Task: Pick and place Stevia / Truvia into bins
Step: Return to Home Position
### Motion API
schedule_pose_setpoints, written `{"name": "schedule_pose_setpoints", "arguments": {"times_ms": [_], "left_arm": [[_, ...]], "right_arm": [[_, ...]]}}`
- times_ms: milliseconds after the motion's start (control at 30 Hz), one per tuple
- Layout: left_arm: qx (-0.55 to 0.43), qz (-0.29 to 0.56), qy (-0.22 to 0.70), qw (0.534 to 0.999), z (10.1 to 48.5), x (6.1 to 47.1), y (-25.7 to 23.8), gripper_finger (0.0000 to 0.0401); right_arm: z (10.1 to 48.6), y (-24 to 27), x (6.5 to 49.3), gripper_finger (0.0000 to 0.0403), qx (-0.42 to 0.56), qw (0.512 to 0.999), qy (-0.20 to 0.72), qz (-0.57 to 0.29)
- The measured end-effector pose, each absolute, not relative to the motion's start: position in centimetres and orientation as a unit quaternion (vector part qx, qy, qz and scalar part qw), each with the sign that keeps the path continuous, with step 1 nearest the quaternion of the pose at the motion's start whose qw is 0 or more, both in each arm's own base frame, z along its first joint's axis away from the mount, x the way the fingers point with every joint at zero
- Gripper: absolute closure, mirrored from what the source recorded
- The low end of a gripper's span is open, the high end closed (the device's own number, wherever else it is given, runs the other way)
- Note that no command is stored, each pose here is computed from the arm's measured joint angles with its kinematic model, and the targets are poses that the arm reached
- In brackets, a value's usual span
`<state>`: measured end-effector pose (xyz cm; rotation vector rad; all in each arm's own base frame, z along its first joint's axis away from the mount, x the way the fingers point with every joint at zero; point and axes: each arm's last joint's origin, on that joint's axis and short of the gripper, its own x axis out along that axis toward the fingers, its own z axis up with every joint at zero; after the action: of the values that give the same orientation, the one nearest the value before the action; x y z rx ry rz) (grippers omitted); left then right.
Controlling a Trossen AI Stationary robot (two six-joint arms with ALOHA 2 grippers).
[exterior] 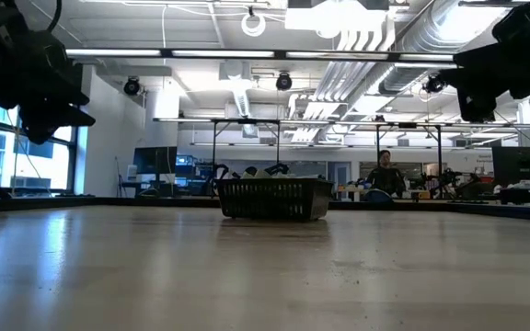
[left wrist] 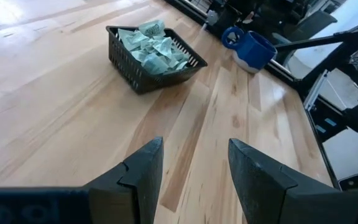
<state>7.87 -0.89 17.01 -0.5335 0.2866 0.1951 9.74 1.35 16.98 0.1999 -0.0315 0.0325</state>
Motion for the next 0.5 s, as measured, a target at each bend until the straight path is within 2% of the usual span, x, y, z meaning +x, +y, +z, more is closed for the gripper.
{"name": "schedule_pose_setpoints", "arguments": {"times_ms": [500], "left_arm": [[-0.267, 0.108, 0.134, 0.948, 17.06, 7.93, -0.61, 0.0186]], "right_arm": [[16.91, 1.37, 9.75, 0.0265, 0.103, 0.994, -0.012, 0.018]]}}
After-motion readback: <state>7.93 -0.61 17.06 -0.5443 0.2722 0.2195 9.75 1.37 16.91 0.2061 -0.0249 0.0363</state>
